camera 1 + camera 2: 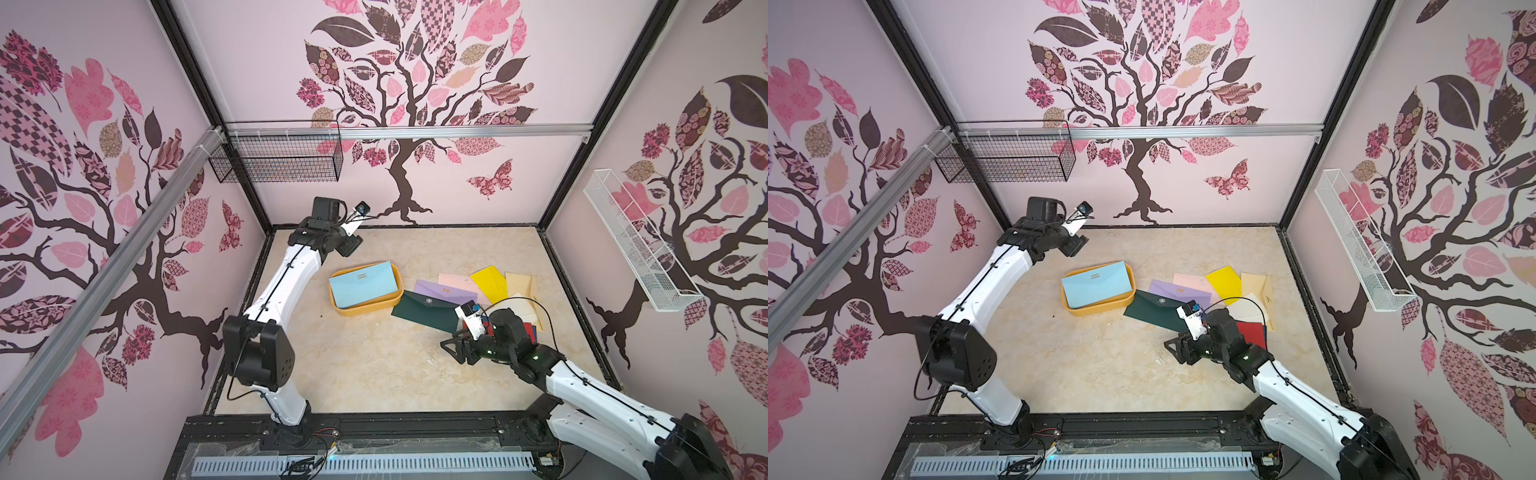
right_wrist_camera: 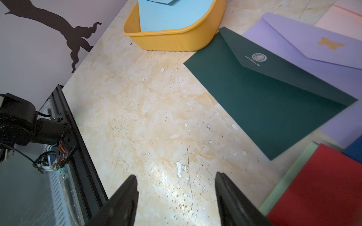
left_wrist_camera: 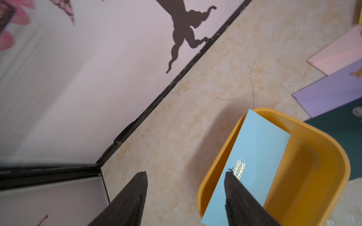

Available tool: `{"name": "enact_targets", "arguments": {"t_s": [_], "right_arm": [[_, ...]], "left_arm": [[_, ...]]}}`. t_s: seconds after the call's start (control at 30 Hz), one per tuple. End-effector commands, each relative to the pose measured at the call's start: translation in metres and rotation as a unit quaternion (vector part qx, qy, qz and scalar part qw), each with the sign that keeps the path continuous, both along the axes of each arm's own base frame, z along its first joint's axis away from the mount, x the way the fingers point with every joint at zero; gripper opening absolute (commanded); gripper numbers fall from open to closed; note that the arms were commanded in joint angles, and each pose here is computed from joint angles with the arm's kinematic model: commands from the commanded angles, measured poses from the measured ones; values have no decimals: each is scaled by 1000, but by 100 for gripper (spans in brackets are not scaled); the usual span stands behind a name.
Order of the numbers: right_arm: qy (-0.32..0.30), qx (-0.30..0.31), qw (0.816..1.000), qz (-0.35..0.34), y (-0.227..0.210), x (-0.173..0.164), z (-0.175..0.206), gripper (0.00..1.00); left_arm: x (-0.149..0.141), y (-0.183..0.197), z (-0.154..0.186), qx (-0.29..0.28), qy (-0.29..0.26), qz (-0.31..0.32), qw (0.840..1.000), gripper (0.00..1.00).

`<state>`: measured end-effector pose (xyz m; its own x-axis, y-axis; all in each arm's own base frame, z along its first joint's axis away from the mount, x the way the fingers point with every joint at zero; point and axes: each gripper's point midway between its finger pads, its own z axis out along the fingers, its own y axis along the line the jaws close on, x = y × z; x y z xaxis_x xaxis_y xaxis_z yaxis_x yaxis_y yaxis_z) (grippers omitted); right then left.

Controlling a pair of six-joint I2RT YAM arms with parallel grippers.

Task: Put the sealed envelopes into the storage box
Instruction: Place the envelope in the storage box, then move the envelope to the center of the board.

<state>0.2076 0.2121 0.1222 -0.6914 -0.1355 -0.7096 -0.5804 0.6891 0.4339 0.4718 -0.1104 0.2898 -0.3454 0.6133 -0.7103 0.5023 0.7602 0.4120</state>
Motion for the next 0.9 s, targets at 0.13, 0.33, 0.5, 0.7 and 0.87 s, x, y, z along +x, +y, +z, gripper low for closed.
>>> {"name": "enact_targets", "arguments": {"t_s": [0.13, 0.33, 0.5, 0.7, 0.87], "right_arm": [[20, -34, 995, -90, -12, 30, 16, 68], [53, -112, 986, -110, -12, 58, 29, 67], [83, -150, 979, -108, 3, 86, 20, 66], [118, -219, 962, -112, 17, 125, -2, 68], [135, -239, 955, -109, 32, 151, -21, 64]], "left_arm": [[-45, 49, 41, -194, -32, 228, 954, 66], [-117, 28, -27, -325, 145, 257, 899, 59], [-184, -19, -105, -401, 327, 208, 830, 57], [-223, -16, -146, -369, 384, 234, 814, 58], [-224, -25, -144, -365, 370, 214, 827, 59]]}}
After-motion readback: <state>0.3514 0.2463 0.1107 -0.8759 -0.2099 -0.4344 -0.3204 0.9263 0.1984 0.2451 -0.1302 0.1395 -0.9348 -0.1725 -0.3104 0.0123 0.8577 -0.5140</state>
